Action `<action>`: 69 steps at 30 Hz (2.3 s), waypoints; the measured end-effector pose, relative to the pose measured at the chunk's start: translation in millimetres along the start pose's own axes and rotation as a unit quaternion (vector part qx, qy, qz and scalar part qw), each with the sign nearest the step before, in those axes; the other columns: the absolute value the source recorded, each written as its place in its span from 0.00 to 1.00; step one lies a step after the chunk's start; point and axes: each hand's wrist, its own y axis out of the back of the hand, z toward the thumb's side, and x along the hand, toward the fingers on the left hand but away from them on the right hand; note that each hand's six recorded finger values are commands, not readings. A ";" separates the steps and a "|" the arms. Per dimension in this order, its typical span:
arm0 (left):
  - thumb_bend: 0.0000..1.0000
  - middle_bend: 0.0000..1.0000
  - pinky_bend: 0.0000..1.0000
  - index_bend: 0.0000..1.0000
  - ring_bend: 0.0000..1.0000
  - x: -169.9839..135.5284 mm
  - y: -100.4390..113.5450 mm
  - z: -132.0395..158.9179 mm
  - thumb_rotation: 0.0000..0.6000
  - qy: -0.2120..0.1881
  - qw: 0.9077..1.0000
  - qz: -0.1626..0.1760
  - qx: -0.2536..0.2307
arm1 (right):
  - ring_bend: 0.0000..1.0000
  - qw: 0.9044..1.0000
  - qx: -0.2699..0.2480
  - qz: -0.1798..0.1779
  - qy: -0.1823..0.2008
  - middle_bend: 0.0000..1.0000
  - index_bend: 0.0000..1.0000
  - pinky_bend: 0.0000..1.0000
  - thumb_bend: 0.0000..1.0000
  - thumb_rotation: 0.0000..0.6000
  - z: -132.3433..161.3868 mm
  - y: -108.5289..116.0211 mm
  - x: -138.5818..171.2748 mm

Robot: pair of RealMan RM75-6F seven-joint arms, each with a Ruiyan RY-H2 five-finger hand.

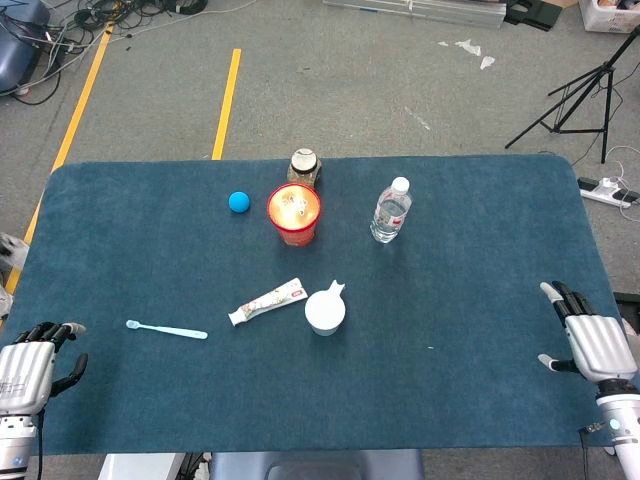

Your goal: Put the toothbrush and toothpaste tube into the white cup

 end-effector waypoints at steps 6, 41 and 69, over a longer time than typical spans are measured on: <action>0.36 0.44 0.40 0.38 0.31 -1.0 -4.2 -1.5 1.00 0.007 1.000 -0.008 0.000 | 0.13 1.000 0.001 0.004 0.005 0.09 0.06 0.58 0.00 1.00 3.1 -0.4 -4.1; 0.00 0.00 0.00 0.38 0.00 92.9 -64.1 80.3 1.00 -0.107 0.979 -0.175 -0.011 | 0.13 1.000 -0.017 -0.011 0.003 0.09 0.06 0.58 0.00 1.00 -2.7 9.5 1.6; 0.20 0.00 0.00 0.42 0.00 117.8 -107.4 86.7 1.00 -0.080 0.965 -0.250 -0.019 | 0.13 1.000 -0.019 -0.012 0.004 0.09 0.06 0.58 0.00 1.00 -3.2 10.6 1.8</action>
